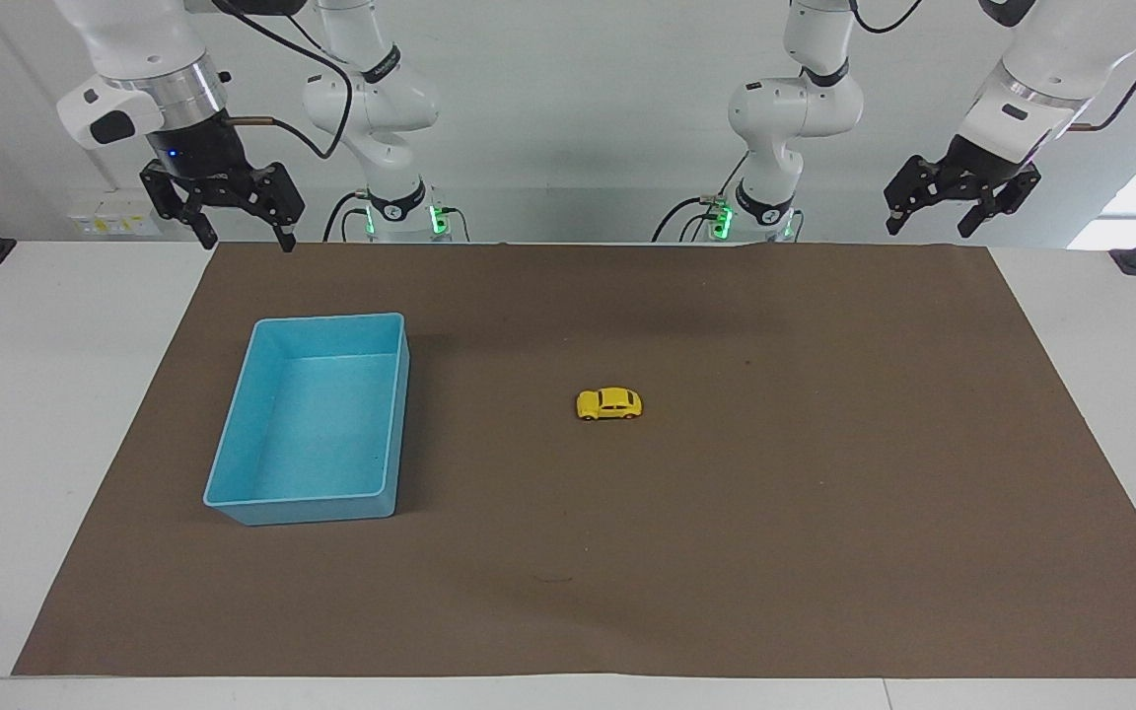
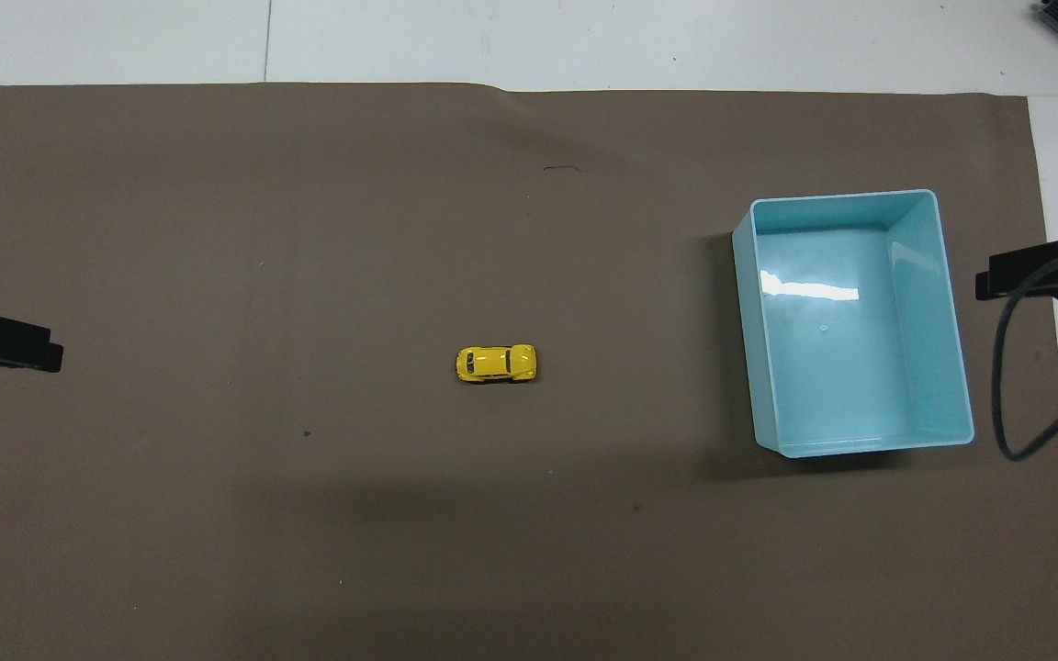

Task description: Wind up and store yellow beetle car

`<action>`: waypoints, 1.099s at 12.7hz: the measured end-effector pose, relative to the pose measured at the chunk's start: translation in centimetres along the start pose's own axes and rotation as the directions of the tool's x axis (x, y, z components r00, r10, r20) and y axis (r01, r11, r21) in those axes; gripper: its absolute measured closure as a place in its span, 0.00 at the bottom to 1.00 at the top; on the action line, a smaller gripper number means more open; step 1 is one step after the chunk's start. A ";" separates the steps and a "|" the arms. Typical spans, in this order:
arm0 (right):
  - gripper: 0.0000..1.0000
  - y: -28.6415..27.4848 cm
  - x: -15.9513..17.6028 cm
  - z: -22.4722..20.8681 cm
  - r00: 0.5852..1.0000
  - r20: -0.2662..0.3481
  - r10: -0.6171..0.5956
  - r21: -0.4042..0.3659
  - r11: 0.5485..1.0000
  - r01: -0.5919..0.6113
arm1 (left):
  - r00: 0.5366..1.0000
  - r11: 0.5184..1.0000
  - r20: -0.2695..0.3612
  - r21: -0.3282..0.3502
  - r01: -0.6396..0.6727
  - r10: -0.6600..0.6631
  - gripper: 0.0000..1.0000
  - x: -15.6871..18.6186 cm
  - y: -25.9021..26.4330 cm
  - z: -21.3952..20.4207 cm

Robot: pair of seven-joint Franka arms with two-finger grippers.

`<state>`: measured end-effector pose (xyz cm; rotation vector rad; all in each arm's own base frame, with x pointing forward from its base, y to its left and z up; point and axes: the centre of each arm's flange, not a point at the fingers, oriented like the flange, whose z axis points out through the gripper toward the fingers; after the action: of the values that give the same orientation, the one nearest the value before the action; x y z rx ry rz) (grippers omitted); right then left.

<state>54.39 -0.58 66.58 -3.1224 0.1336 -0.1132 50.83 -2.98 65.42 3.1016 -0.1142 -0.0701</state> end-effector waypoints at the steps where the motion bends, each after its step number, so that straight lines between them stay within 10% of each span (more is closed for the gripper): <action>1: 0.00 0.0 0.0 0.0 1.000 0.000 0.000 0.000 1.000 0.000 | 1.000 1.000 0.000 0.000 0.000 0.000 0.00 0.0 0.0 0.0; 14: 0.00 0.0 0.0 0.0 1.000 0.000 0.000 0.000 1.000 0.000 | 0.998 0.998 0.006 0.004 0.068 -0.068 0.00 2.5 3.7 7.5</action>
<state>54.39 -0.58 66.58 -3.1224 0.1336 -0.1132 52.74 -7.15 58.00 3.1088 -0.0087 -0.0815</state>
